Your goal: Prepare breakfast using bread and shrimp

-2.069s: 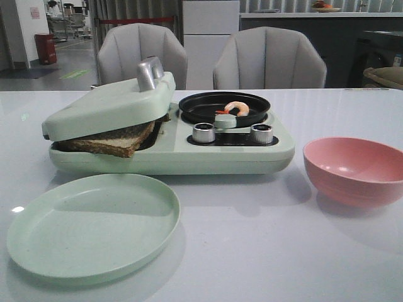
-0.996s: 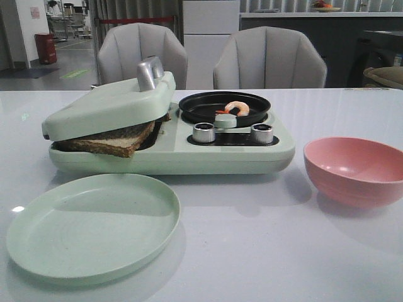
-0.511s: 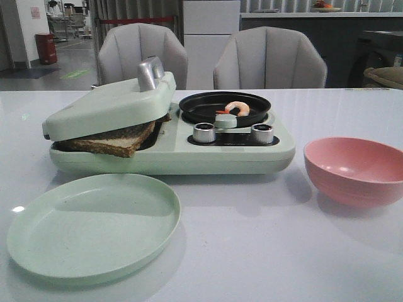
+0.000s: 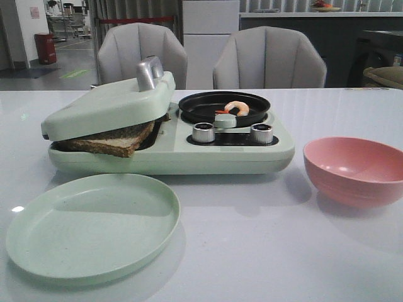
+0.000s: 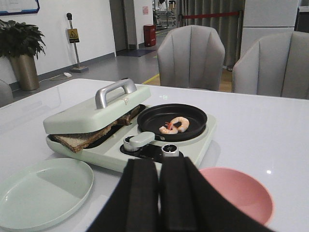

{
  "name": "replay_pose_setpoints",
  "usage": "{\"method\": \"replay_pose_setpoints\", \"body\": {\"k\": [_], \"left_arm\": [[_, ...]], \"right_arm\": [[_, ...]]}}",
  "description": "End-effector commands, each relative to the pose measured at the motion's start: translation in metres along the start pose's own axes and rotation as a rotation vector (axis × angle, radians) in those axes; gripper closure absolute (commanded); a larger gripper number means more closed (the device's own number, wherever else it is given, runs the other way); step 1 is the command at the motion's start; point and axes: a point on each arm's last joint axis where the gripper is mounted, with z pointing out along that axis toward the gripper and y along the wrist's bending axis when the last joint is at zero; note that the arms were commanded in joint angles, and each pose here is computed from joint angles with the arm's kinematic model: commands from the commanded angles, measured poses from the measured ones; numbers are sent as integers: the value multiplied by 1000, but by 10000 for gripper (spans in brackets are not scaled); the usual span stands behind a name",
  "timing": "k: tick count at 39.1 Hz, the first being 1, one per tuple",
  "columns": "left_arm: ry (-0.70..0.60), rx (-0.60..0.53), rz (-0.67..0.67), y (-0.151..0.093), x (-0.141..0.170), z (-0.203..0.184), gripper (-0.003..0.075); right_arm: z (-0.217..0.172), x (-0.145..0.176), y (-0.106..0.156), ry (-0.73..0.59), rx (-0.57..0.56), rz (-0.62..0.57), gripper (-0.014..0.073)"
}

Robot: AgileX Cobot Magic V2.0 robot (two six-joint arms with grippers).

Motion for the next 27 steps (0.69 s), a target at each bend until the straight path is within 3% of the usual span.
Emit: {"method": "replay_pose_setpoints", "body": {"k": [1, 27], "left_arm": [[-165, 9, -21, -1, -10, -5, 606], [-154, 10, -28, 0, -3, -3, 606]], "right_arm": [[-1, -14, 0, -87, 12, -7, 421], [-1, -15, 0, -87, 12, -7, 421]]}}
